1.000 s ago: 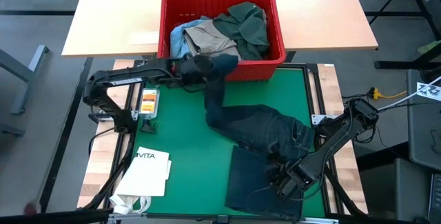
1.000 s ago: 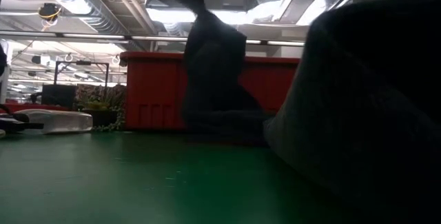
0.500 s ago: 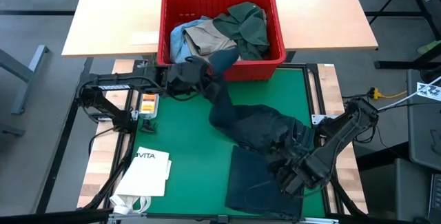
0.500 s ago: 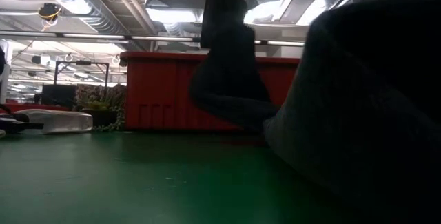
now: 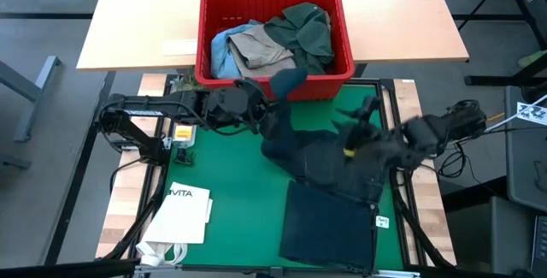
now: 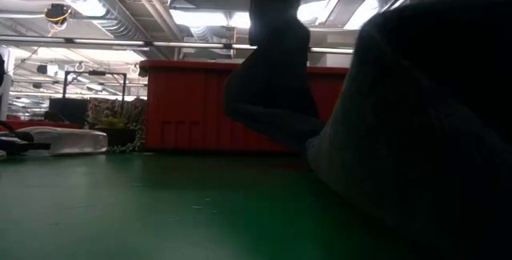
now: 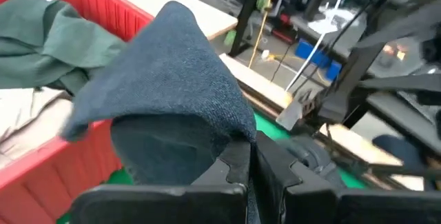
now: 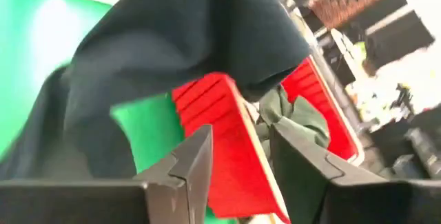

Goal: Fold Laundry from Bin
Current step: Fold the dark blue pants

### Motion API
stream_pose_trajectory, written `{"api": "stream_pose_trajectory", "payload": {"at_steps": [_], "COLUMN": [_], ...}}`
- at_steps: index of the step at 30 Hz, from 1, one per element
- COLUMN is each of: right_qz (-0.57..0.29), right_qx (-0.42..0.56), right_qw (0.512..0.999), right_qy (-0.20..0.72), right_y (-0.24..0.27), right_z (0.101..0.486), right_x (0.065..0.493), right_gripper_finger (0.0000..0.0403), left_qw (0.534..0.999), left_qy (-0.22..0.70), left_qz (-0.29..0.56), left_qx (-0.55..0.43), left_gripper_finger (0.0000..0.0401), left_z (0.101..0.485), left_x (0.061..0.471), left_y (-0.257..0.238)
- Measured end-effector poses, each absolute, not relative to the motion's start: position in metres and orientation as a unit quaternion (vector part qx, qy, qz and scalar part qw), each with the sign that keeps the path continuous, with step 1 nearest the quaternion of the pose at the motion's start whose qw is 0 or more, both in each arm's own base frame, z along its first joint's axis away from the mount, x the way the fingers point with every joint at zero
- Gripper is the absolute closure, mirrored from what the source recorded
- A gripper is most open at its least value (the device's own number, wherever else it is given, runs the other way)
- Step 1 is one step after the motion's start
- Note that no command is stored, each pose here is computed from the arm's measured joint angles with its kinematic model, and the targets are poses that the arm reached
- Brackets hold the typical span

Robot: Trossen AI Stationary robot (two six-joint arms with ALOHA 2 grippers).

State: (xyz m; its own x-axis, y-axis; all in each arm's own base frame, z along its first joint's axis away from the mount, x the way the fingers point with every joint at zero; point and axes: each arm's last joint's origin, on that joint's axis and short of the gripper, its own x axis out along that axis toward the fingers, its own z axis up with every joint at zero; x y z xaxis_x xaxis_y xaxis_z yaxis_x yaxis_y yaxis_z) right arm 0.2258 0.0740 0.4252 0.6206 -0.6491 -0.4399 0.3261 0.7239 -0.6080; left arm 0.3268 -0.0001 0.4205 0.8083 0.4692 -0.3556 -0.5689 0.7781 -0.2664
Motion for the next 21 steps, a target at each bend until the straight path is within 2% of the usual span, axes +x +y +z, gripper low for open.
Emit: {"api": "stream_pose_trajectory", "payload": {"at_steps": [5,12,21], "right_qz": [-0.266,-0.161,-0.239], "right_qx": [-0.173,-0.193,-0.241], "right_qw": [0.897,0.926,0.902], "right_qy": [0.307,0.282,0.268], "right_y": [0.060,0.065,0.076], "right_z": [0.432,0.427,0.400], "right_x": [0.242,0.285,0.334], "right_gripper_finger": [0.0256,0.0256,0.0256], "left_qw": [0.932,0.932,0.937], "left_qy": [0.134,0.134,0.140], "left_qz": [0.283,0.279,0.254], "left_qx": [-0.184,-0.188,-0.194], "left_gripper_finger": [0.0401,0.0401,0.0401], "left_z": [0.420,0.420,0.420], "left_x": [0.327,0.327,0.328], "left_y": [0.000,0.000,-0.003]}}
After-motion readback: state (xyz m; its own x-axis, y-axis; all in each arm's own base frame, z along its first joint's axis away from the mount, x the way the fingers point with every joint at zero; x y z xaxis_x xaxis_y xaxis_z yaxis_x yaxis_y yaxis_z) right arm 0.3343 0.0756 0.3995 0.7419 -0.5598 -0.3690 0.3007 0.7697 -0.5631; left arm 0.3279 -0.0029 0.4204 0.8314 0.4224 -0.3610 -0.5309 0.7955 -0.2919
